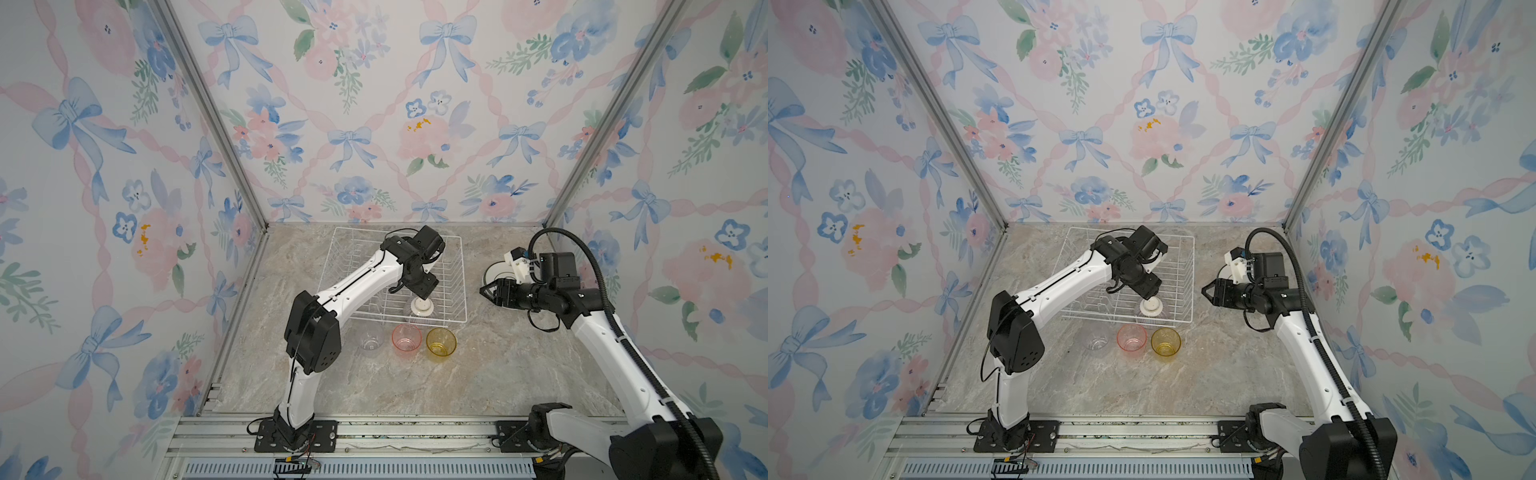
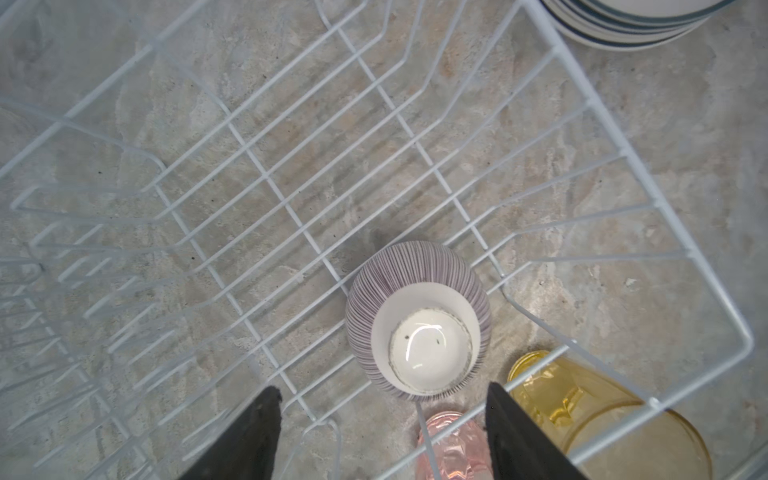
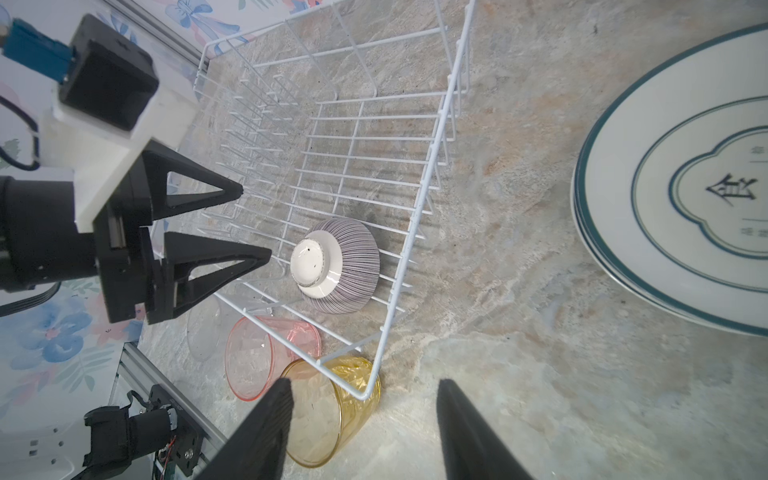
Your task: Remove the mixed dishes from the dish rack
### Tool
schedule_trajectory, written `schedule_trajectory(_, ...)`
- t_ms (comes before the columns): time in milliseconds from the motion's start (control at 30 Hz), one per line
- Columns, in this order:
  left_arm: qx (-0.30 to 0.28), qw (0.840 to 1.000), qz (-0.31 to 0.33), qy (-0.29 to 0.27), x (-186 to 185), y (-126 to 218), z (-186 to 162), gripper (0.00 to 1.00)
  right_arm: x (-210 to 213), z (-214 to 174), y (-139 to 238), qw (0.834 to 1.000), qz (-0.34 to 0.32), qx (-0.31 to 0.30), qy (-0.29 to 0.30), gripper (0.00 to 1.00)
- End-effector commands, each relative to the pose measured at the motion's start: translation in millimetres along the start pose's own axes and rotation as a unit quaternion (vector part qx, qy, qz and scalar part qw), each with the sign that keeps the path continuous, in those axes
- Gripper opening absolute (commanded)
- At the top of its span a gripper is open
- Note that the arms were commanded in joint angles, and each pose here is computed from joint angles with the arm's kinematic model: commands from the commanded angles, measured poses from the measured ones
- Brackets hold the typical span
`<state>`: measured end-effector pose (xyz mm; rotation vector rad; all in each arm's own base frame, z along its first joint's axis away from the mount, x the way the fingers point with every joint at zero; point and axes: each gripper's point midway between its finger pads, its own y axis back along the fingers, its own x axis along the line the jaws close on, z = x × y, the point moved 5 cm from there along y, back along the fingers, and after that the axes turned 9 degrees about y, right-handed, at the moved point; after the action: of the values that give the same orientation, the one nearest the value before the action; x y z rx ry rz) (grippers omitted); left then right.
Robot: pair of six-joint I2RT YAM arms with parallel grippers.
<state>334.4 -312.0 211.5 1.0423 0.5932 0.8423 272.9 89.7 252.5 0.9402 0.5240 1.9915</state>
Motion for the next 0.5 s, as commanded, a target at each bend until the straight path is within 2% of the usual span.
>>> schedule_trajectory(0,0.043,0.998,-0.038,0.001,-11.6,-11.2,-19.9,0.73,7.1,7.7,0.0,1.0,0.0,-0.005,0.004,0.59)
schedule_trajectory(333,0.065,0.997,-0.041,0.009,-16.4,-33.3,-22.3,0.69,13.6,5.0,-5.2,1.0,-0.005,0.002,0.01,0.59)
schedule_trajectory(467,0.07,0.997,-0.041,0.009,-17.6,-42.3,-19.5,0.71,12.8,3.5,-4.4,1.0,-0.01,0.002,0.009,0.59)
